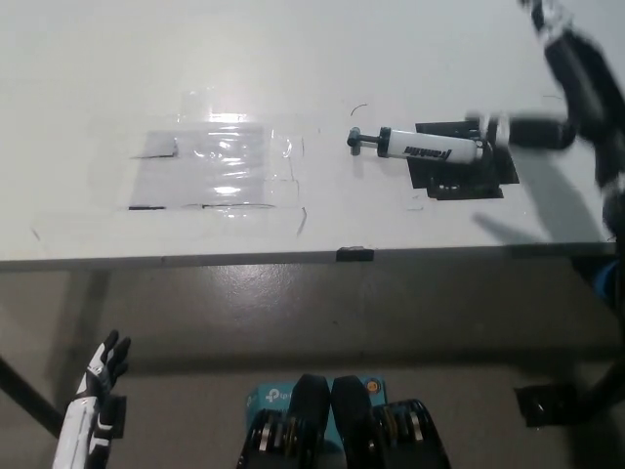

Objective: The robot uses right hand to pick up a small white air pumper and uses its left hand to compress it, and then puts it on the desk

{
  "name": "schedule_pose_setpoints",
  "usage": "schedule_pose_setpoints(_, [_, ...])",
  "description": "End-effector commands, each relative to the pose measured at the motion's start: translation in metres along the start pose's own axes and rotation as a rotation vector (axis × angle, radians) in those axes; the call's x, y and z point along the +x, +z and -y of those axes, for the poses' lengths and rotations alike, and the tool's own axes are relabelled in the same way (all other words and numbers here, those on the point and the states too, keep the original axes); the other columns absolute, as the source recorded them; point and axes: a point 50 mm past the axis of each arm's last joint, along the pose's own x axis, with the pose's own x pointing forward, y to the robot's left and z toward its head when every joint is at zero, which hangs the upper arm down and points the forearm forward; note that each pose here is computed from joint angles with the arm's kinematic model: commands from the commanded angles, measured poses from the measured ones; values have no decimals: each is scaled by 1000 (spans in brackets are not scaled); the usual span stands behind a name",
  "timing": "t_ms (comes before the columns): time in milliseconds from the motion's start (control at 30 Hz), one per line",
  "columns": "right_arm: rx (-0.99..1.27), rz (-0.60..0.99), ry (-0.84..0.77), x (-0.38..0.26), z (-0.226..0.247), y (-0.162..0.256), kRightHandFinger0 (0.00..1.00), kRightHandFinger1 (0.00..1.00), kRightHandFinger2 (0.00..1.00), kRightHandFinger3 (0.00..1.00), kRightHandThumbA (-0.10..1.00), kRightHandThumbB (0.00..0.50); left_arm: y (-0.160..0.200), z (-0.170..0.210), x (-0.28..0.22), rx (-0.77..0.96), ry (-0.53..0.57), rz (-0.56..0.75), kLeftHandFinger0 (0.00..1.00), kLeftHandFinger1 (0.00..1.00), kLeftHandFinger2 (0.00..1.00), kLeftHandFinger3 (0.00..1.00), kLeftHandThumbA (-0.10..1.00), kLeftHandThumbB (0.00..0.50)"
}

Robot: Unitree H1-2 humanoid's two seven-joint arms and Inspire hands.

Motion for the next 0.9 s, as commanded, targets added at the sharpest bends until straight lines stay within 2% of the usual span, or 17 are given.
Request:
schedule_pose_setpoints(0, [249,309,-353,-101,14,66,1000,1000,1000,1000,904,176,11,-1,14,-41,-46,68,1000,1000,1000,1000,1000,222])
schedule_pose_setpoints(67, [251,280,-345,-113,4,63,1000,1000,1000,1000,915,162,12,0,15,-47,-46,68,1000,1000,1000,1000,1000,229])
schedule_pose_setpoints(133, [287,215,-337,-128,-13,56,1000,1000,1000,1000,953,186,13,2,18,-48,-50,71,1000,1000,1000,1000,1000,222])
schedule_pose_setpoints(200, [327,183,-326,-139,-29,48,1000,1000,1000,1000,940,168,12,2,17,-50,-58,63,1000,1000,1000,1000,1000,232])
schedule_pose_setpoints(333, [416,95,-276,-155,-57,31,1000,1000,1000,1000,927,168,10,6,17,-54,-68,57,1000,1000,1000,1000,1000,228])
schedule_pose_setpoints(367, [420,74,-259,-157,-68,26,1000,1000,1000,1000,909,142,10,6,18,-59,-65,49,1000,1000,1000,1000,1000,230])
schedule_pose_setpoints(500, [409,-1,-237,-161,-97,4,1000,1000,1000,1000,909,126,9,6,21,-60,-69,51,1000,1000,1000,1000,1000,226])
schedule_pose_setpoints(633, [455,-100,-212,-171,-127,-18,1000,1000,1000,1000,863,137,8,7,20,-58,-72,44,1000,1000,1000,1000,1000,222])
schedule_pose_setpoints(667, [465,-123,-207,-173,-134,-23,1000,1000,1000,1000,859,133,8,7,21,-60,-75,47,1000,1000,1000,1000,1000,199])
schedule_pose_setpoints(767, [486,-178,-181,-179,-156,-40,1000,1000,1000,1000,889,129,8,8,28,-68,-72,53,1000,1000,1000,1000,1000,203])
schedule_pose_setpoints(867, [473,-210,-156,-182,-167,-50,1000,1000,1000,1000,872,126,9,12,34,-82,-58,43,1000,1000,1000,1000,1000,218])
